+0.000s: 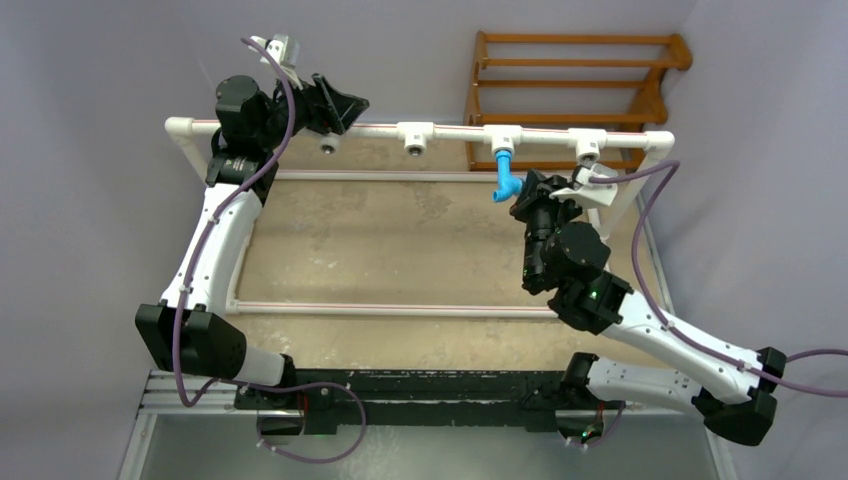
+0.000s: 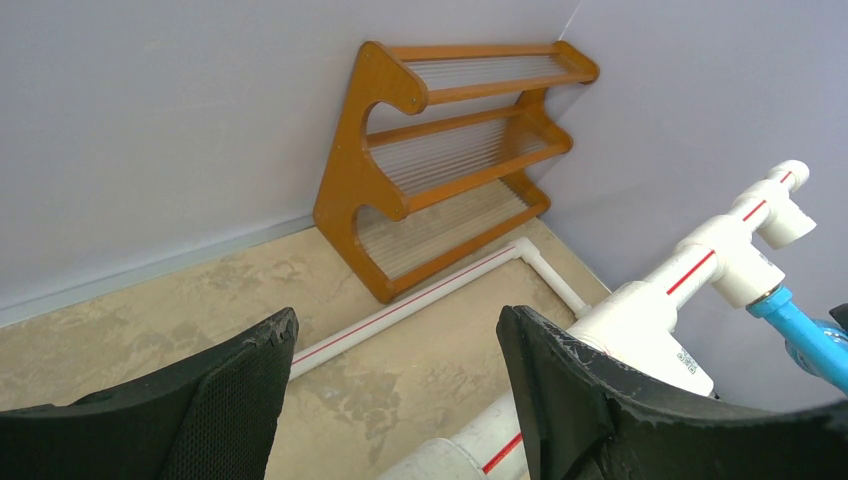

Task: Install the water faucets

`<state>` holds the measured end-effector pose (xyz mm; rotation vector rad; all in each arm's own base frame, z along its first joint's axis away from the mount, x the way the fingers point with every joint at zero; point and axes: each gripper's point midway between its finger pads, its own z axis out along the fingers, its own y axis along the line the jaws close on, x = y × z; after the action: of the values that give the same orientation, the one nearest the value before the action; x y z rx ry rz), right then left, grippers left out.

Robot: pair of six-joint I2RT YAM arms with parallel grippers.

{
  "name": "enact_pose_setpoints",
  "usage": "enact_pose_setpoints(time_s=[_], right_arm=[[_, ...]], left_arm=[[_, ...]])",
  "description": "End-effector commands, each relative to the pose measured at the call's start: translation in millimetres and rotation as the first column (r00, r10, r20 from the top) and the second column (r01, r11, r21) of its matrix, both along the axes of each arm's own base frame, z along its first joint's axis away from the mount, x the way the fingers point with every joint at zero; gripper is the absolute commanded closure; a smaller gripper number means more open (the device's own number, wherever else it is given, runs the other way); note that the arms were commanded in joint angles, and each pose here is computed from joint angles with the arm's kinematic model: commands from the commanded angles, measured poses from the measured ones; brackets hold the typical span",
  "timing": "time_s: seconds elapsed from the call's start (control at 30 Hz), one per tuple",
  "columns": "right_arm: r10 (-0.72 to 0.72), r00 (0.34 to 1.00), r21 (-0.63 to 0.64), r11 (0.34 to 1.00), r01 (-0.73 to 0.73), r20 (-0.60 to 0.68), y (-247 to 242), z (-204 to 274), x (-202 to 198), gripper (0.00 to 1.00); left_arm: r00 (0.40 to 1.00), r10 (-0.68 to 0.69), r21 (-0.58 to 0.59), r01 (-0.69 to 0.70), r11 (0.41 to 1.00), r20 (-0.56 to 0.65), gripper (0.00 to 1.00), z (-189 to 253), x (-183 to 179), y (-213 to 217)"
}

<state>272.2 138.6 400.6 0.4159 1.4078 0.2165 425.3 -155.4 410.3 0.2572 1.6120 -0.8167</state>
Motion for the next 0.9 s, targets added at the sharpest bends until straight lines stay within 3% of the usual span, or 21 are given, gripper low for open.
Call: enact_pose_setpoints(time_s=[0.0,0.4,0.87], right_arm=[[0.002,1.0,0.006,1.0,-0.002,-0.005,0.8,-2.1,2.3,1.0],[0.151,0.988,-0.094,0.984,-0.149,0.02,20.0,-37.3,7.9,1.0],[0.242,0.963,0.036,0.968,-0.248,0.118,54.6,-29.6,16.5,1.0]], left_arm=[[0.929,0.071,0.044,-0.059,0.997,-0.364,0.27,-109.0,9.5,17.3],[0.928,0.069,0.043,-0.057,0.997,-0.367,0.27,-109.7,9.5,16.9],[0.928,0.068,0.042,-0.056,0.998,-0.367,0.27,-109.9,9.5,16.7]])
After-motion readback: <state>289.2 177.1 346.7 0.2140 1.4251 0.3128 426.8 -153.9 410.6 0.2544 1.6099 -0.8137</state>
